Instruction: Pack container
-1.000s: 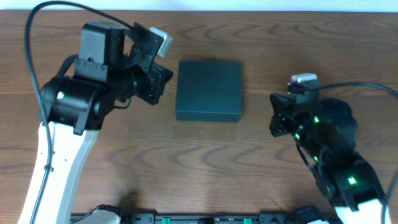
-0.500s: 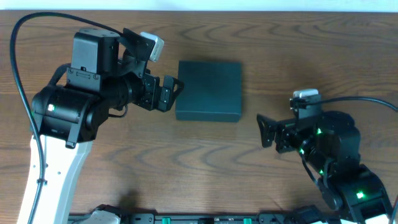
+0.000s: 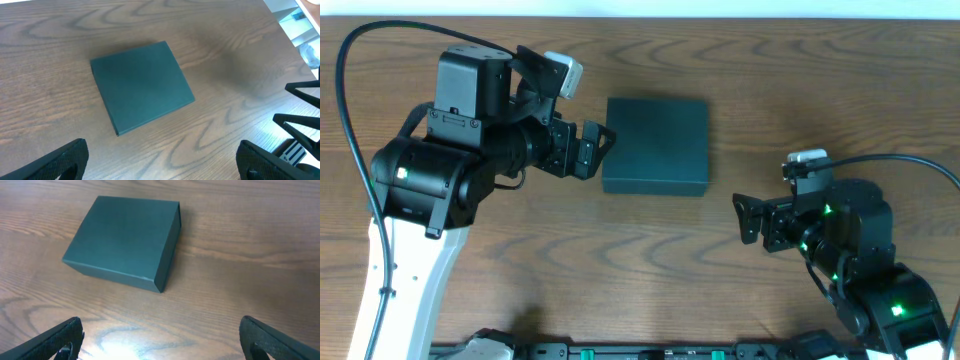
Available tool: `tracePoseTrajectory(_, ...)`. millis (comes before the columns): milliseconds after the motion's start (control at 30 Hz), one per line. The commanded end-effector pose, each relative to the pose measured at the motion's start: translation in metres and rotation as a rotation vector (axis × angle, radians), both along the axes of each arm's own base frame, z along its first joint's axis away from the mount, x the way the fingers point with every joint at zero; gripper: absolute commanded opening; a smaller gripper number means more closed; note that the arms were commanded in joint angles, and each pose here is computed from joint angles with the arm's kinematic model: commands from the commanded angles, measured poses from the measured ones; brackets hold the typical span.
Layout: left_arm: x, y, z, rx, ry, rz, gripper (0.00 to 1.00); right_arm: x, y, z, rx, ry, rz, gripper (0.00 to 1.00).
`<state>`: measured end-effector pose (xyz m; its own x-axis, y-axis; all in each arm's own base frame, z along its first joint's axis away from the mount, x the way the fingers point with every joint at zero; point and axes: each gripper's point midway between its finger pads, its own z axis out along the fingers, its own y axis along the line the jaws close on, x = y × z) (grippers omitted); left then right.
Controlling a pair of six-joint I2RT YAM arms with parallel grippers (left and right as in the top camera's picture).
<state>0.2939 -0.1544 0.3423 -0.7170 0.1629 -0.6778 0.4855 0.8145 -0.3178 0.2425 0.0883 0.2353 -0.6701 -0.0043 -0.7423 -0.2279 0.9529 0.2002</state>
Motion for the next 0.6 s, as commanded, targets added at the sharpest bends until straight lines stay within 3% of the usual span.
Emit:
tracePoseTrajectory(0, -0.010, 0.009, 0.013, 0.010, -0.047, 0.018, 0.96, 0.002, -0.003, 0.006, -0.001, -0.013, -0.012, 0.99)
tracePoseTrajectory(300, -0.056, 0.081, 0.003, 0.271, -0.222, 0.212, 0.95, 0.002, -0.003, 0.006, -0.001, -0.013, -0.012, 0.99)
tracePoseTrajectory(567, -0.081, 0.100, -0.066, 0.275, -0.360, 0.251, 0.96, 0.002, -0.003, 0.006, -0.001, -0.013, -0.012, 0.99)
